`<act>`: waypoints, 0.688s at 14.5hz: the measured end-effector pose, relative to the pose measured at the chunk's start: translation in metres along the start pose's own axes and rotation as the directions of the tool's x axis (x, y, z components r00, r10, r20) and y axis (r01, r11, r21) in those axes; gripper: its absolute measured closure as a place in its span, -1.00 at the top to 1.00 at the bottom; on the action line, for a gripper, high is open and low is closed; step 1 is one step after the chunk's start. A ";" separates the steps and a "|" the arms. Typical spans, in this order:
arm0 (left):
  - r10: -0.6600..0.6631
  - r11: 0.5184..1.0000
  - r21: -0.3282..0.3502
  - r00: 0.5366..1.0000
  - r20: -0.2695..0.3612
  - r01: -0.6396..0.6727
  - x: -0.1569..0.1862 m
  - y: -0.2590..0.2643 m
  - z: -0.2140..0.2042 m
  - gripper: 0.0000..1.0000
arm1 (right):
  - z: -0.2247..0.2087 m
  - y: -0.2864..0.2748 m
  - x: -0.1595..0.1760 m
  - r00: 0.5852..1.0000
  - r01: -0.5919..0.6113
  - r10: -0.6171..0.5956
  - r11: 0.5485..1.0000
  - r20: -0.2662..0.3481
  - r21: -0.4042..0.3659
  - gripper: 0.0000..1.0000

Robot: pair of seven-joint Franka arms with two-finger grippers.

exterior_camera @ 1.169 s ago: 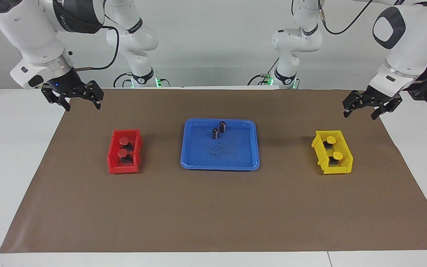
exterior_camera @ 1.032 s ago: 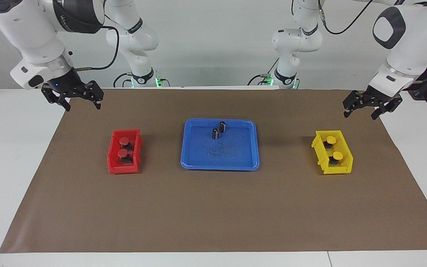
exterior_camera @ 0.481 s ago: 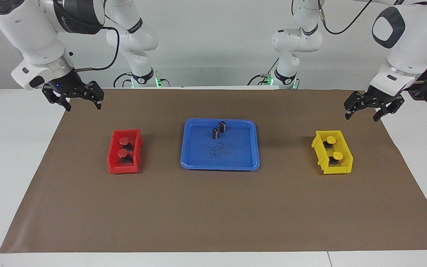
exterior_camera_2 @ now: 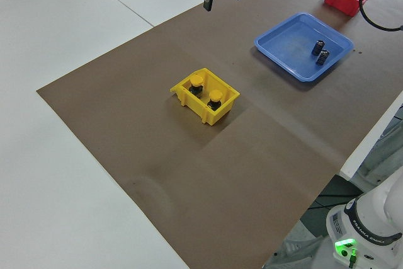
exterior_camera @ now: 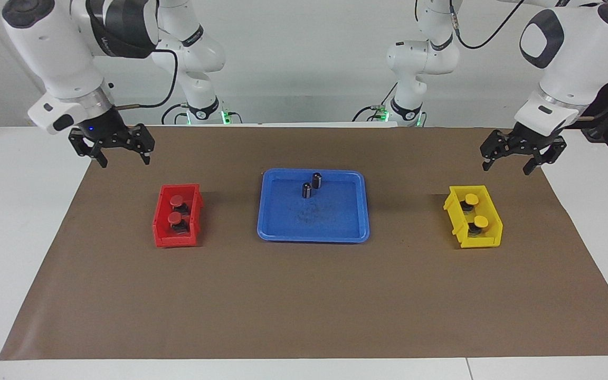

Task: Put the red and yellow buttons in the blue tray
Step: 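Move the right gripper toward the red holder of red buttons, then grasp a red button from the red holder with the right gripper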

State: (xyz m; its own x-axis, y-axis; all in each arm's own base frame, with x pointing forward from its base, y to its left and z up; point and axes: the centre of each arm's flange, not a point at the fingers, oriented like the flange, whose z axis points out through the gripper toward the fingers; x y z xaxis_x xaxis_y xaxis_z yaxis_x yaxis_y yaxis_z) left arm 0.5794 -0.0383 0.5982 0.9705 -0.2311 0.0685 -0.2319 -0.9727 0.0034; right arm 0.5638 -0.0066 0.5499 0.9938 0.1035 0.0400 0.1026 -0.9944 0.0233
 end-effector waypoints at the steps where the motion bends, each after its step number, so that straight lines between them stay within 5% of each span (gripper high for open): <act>1: -0.002 1.000 0.001 1.000 -0.002 0.002 0.000 -0.001 0.000 1.00 | 0.020 -0.003 -0.001 1.000 0.004 -0.004 1.000 0.001 0.001 1.00; 10: -0.022 1.000 0.007 0.999 -0.027 0.023 0.001 -0.013 -0.001 1.00 | 0.153 -0.017 0.008 0.998 -0.020 0.023 0.998 -0.059 0.054 0.59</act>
State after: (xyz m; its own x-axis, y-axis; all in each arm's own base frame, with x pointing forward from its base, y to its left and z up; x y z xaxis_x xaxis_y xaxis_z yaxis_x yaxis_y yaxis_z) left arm 0.5830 -0.0254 0.5996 0.9733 -0.2086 0.0954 -0.2094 -0.9778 -0.0020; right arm 0.5762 0.0085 0.3969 0.9917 0.0813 0.0994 0.0848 -0.9959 -0.0317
